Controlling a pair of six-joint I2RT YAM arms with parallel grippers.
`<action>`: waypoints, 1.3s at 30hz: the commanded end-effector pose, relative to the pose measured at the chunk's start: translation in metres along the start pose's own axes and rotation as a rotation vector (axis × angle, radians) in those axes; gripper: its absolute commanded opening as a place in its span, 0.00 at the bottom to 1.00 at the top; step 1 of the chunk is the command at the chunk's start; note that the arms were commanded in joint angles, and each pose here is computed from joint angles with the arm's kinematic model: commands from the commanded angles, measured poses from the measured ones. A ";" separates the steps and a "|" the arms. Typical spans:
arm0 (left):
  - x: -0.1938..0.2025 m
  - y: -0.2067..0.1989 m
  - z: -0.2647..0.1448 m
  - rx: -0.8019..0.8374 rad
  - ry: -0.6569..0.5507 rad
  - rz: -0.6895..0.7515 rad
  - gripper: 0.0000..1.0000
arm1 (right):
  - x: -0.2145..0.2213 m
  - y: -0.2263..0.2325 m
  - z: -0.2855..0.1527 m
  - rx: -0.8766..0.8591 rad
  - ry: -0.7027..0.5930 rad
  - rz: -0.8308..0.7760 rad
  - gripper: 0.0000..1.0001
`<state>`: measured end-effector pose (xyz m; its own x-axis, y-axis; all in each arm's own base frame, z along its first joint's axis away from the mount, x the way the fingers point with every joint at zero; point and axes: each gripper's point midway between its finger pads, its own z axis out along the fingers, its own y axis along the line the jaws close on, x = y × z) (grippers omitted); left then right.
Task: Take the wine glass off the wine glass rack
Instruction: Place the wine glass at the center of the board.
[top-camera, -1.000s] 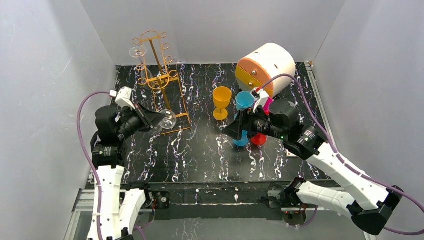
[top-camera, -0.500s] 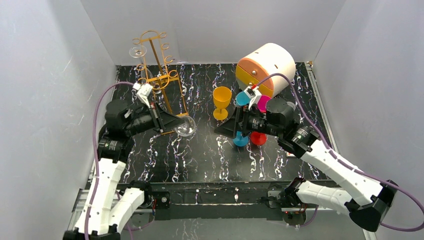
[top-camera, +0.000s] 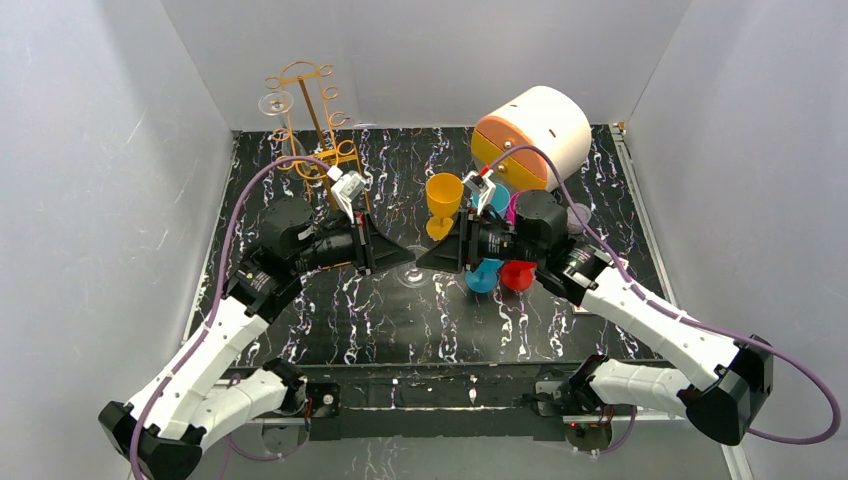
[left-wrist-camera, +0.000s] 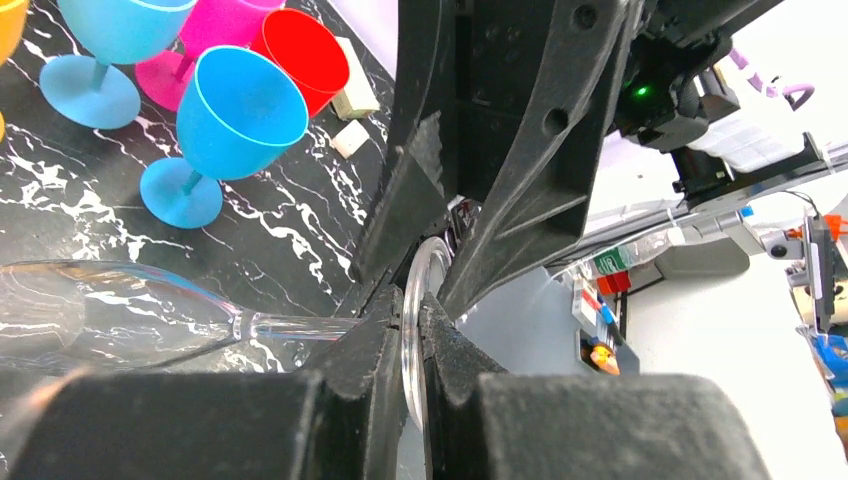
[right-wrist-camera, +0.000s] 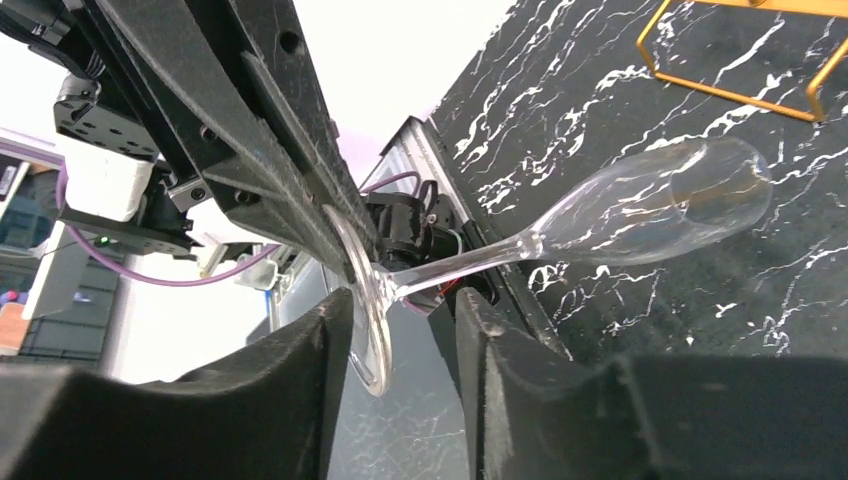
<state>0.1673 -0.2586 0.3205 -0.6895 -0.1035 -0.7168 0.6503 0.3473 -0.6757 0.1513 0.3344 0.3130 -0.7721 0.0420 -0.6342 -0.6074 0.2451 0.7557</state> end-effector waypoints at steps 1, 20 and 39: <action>-0.010 -0.006 -0.002 0.020 -0.059 0.036 0.00 | -0.004 0.020 -0.002 -0.115 -0.010 -0.056 0.45; 0.042 0.000 -0.021 0.043 0.057 0.040 0.48 | 0.001 0.026 -0.002 -0.177 0.037 -0.178 0.01; 0.045 0.016 -0.012 -0.008 0.057 -0.019 0.14 | 0.006 0.019 0.005 -0.176 0.070 -0.180 0.01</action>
<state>0.1410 -0.2461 0.2673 -0.7401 -0.0333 -0.6716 0.6173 0.3626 -0.6982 0.1379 0.3413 0.2876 -0.7226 -0.0995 -0.6841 -0.6904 0.1534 0.7069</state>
